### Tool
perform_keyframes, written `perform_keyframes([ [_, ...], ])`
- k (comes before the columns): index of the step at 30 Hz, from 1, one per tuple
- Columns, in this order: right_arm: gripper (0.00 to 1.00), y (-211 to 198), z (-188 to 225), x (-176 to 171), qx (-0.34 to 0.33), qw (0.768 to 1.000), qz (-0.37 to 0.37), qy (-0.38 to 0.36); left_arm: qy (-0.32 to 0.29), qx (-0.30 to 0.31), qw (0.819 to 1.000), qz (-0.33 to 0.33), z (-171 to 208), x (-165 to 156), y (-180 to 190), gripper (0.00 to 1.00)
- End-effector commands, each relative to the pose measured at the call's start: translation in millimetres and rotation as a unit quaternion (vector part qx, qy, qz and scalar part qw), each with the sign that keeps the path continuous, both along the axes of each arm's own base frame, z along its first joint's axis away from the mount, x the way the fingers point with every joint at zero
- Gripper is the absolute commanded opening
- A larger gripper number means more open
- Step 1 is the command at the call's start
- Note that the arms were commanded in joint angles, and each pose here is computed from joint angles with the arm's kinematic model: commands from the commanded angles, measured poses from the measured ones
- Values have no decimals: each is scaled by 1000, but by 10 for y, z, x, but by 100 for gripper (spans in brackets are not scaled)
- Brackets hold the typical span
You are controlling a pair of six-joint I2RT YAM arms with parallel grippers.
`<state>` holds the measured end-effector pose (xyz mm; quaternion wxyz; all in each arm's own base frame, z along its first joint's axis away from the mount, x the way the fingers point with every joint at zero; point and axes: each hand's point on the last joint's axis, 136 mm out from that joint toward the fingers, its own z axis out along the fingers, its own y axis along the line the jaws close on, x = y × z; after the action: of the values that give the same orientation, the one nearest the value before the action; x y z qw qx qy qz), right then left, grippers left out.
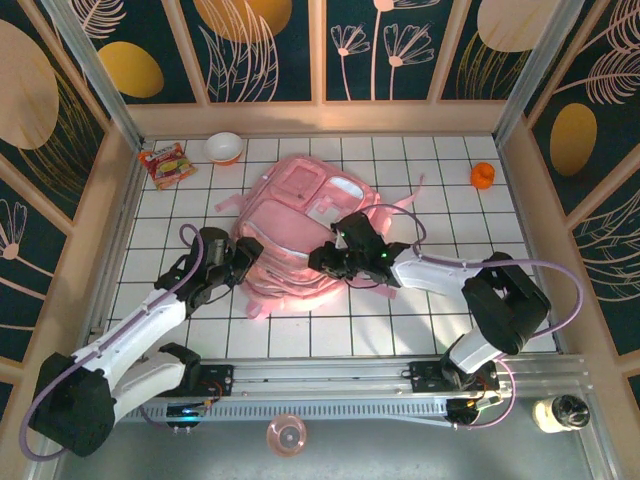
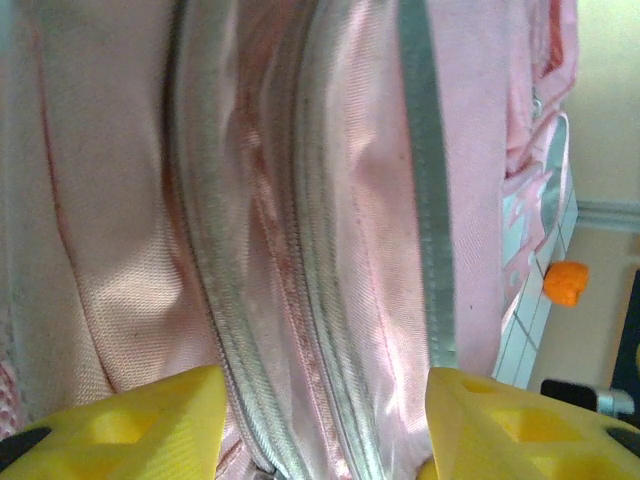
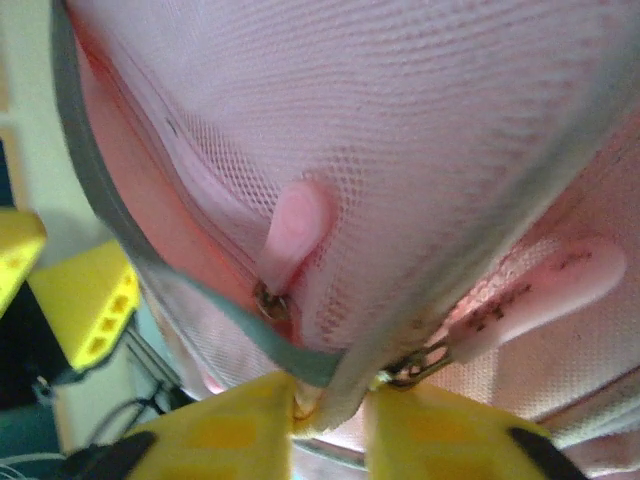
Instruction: Pack books, pencil case, and school supplies into a backpack
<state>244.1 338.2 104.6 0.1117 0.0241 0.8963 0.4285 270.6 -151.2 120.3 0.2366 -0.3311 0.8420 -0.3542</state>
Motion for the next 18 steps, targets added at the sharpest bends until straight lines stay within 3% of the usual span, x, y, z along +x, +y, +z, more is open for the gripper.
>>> perform_keyframes([
  [1, 12, 35, 546, 482, 52, 994, -45, -82, -74, 54, 995, -50, 281, 98, -6, 55],
  [5, 0, -71, 748, 672, 63, 990, -58, -110, -148, 115, 975, -116, 549, 208, -70, 54],
  [9, 0, -128, 889, 737, 66, 988, -51, -128, -246, 186, 928, -210, 829, 280, -205, 54],
  [12, 0, -139, 1036, 715, 77, 986, -32, -148, -344, 252, 847, -318, 1024, 220, -369, 56],
  [14, 0, -127, 1167, 668, 88, 982, -6, -165, -402, 300, 770, -394, 1085, 123, -460, 60],
  [17, 0, -98, 1318, 578, 90, 978, 39, -185, -431, 372, 683, -457, 1040, 83, -447, 69],
  [18, 0, -97, 1352, 552, 87, 977, 48, -189, -432, 392, 664, -468, 1017, 98, -428, 72],
])
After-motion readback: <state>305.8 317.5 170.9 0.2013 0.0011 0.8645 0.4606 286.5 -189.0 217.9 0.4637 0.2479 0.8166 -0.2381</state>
